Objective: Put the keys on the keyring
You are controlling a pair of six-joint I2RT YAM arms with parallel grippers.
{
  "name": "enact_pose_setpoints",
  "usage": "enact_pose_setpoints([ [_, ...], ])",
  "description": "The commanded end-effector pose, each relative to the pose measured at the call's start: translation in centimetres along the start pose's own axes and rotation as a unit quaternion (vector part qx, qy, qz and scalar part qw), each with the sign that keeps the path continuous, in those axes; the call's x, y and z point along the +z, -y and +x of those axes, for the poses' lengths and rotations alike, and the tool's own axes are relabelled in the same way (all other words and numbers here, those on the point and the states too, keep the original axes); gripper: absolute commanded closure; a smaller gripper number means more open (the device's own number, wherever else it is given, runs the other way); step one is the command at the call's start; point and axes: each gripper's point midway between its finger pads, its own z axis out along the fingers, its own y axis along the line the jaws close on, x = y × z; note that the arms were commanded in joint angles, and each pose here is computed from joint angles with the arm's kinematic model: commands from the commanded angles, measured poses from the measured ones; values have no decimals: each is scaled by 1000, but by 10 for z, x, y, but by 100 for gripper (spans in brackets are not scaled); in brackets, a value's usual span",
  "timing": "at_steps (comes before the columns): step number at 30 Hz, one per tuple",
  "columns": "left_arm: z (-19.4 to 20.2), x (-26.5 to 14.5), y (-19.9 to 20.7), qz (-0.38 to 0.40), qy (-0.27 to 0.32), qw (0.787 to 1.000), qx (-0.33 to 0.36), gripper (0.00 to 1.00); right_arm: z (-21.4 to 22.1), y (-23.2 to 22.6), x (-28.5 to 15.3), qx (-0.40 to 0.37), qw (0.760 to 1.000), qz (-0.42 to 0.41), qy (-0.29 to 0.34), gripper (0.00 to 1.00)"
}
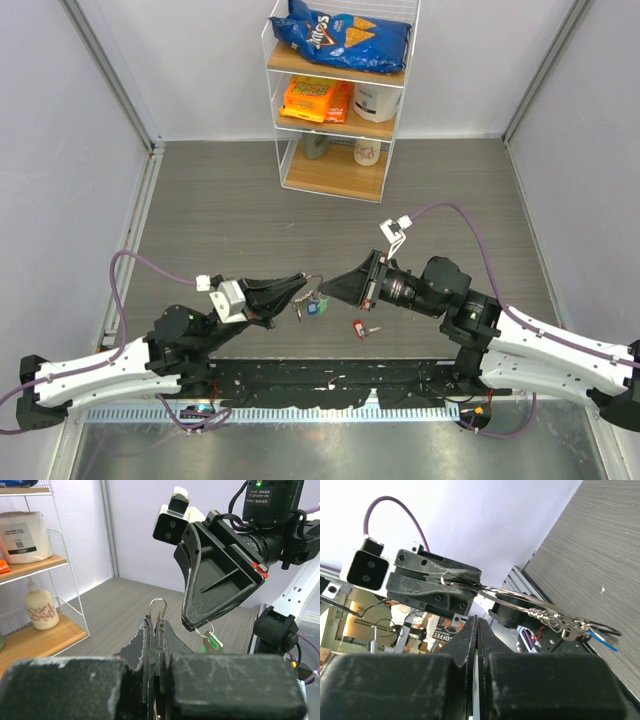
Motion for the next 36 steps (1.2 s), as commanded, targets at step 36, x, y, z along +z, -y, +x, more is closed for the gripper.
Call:
enact_pose_setpoints([
  [36, -40, 2, -6, -11, 90, 996, 23, 100, -46, -48, 24, 88, 985, -76, 127, 94],
])
